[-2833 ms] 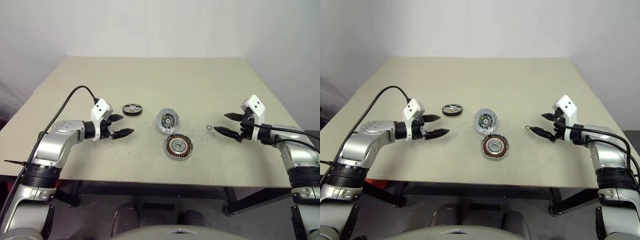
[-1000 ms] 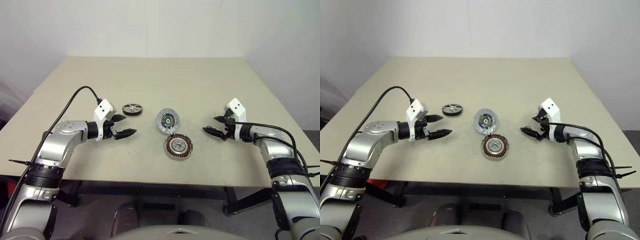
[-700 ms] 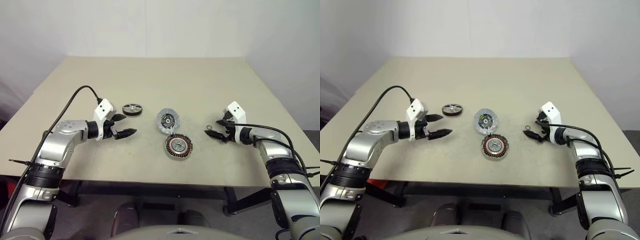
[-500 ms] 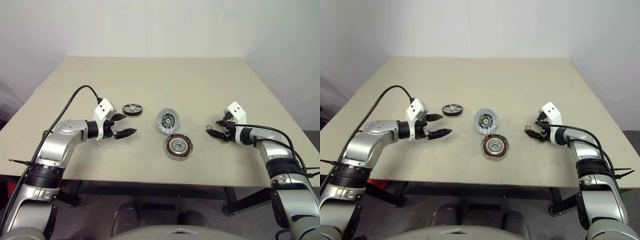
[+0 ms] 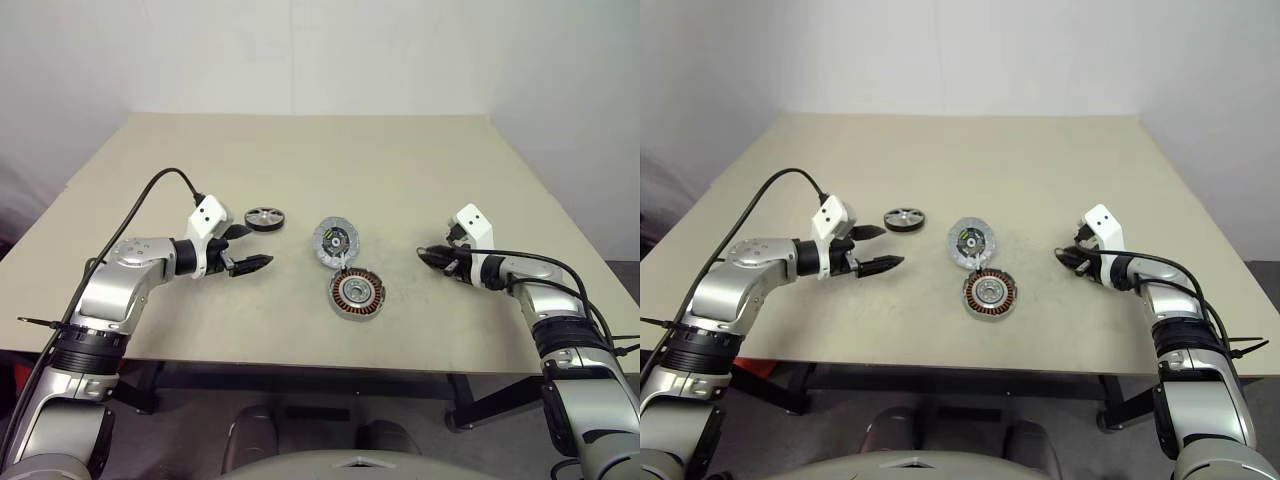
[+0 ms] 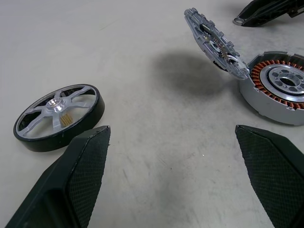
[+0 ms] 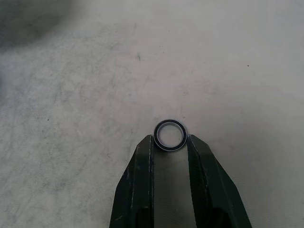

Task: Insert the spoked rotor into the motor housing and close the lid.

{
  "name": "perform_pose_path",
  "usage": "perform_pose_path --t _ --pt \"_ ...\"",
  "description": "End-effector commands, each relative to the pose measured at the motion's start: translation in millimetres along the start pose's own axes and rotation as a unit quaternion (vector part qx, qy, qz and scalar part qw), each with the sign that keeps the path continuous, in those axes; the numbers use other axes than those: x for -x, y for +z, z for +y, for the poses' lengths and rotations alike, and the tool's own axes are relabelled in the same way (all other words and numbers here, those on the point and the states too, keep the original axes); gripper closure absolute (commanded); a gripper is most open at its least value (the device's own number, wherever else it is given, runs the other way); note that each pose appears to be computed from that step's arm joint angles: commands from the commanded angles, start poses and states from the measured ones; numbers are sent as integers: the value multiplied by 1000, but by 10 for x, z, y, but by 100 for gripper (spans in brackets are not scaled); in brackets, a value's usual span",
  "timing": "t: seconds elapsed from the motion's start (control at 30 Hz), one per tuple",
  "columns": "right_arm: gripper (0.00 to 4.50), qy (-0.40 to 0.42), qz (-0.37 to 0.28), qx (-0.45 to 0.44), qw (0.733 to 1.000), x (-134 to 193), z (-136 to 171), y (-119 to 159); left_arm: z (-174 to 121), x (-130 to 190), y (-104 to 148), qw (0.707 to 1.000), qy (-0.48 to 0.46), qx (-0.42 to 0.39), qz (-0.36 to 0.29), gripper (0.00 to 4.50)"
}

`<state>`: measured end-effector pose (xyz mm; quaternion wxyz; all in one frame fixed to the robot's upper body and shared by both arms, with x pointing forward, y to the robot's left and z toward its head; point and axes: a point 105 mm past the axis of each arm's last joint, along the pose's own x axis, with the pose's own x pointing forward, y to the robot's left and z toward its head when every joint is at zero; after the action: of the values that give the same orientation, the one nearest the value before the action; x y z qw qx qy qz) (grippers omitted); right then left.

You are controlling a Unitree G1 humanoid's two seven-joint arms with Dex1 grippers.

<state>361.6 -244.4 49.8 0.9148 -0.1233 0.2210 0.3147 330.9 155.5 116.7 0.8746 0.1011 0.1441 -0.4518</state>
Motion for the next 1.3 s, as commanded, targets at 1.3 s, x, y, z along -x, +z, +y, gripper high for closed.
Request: perform_pose_path --t 1.3 --pt "362 258 -56 53 963 46 1465 558 59 66 115 1000 17 -25 -10 0"
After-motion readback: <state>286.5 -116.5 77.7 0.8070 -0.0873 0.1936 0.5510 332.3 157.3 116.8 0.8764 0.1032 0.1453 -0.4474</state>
